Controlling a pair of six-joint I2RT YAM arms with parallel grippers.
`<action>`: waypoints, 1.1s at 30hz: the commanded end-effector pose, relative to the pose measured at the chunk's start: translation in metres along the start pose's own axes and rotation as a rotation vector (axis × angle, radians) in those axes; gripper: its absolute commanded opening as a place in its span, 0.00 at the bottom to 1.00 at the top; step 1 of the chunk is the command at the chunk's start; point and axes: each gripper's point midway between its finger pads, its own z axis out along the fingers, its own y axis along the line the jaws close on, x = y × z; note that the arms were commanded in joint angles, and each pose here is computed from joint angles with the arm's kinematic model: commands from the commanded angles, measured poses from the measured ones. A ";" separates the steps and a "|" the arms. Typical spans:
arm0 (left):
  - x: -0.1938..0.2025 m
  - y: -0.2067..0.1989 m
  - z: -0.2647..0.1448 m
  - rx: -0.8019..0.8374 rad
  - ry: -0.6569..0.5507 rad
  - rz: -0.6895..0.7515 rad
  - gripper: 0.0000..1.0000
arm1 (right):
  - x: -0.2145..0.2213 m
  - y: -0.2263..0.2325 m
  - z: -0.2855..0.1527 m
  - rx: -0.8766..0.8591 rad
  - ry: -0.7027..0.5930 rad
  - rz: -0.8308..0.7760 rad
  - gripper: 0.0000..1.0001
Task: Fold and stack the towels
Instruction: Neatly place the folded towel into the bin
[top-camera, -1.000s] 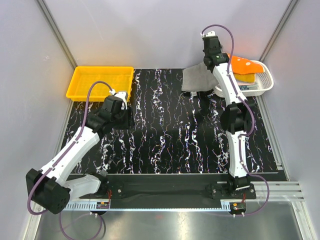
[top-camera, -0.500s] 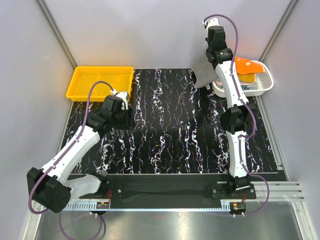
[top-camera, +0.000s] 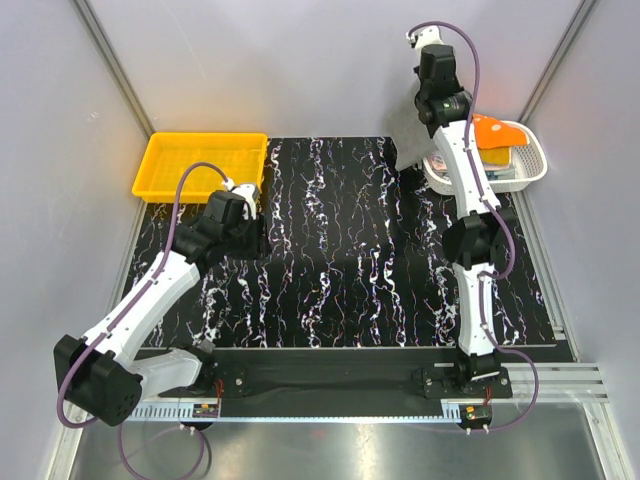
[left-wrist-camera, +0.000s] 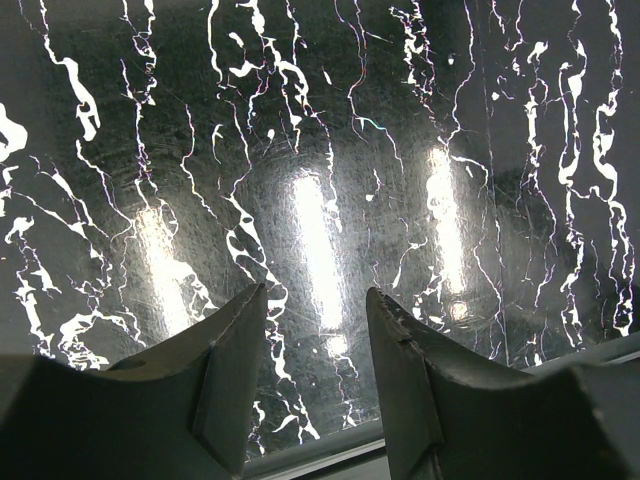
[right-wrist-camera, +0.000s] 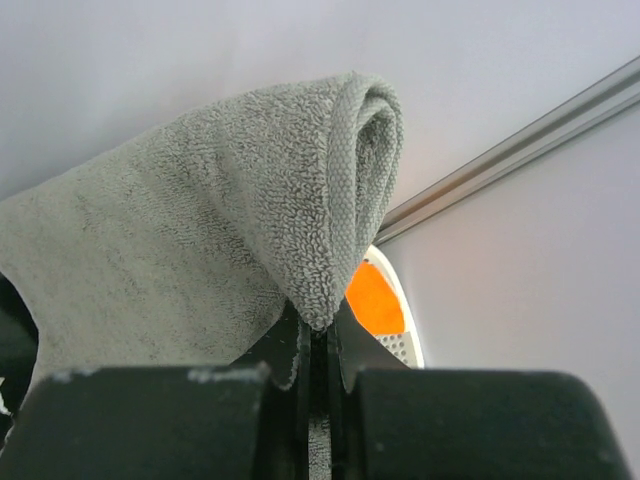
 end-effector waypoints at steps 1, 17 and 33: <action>-0.013 -0.008 -0.003 0.043 -0.043 0.014 0.49 | -0.076 -0.094 -0.053 0.166 -0.200 0.142 0.00; -0.009 -0.008 0.000 0.064 -0.025 0.008 0.48 | -0.017 -0.133 -0.013 0.167 -0.119 0.226 0.00; -0.001 -0.002 0.011 0.034 0.012 -0.006 0.48 | 0.138 -0.108 0.112 0.073 0.101 0.540 1.00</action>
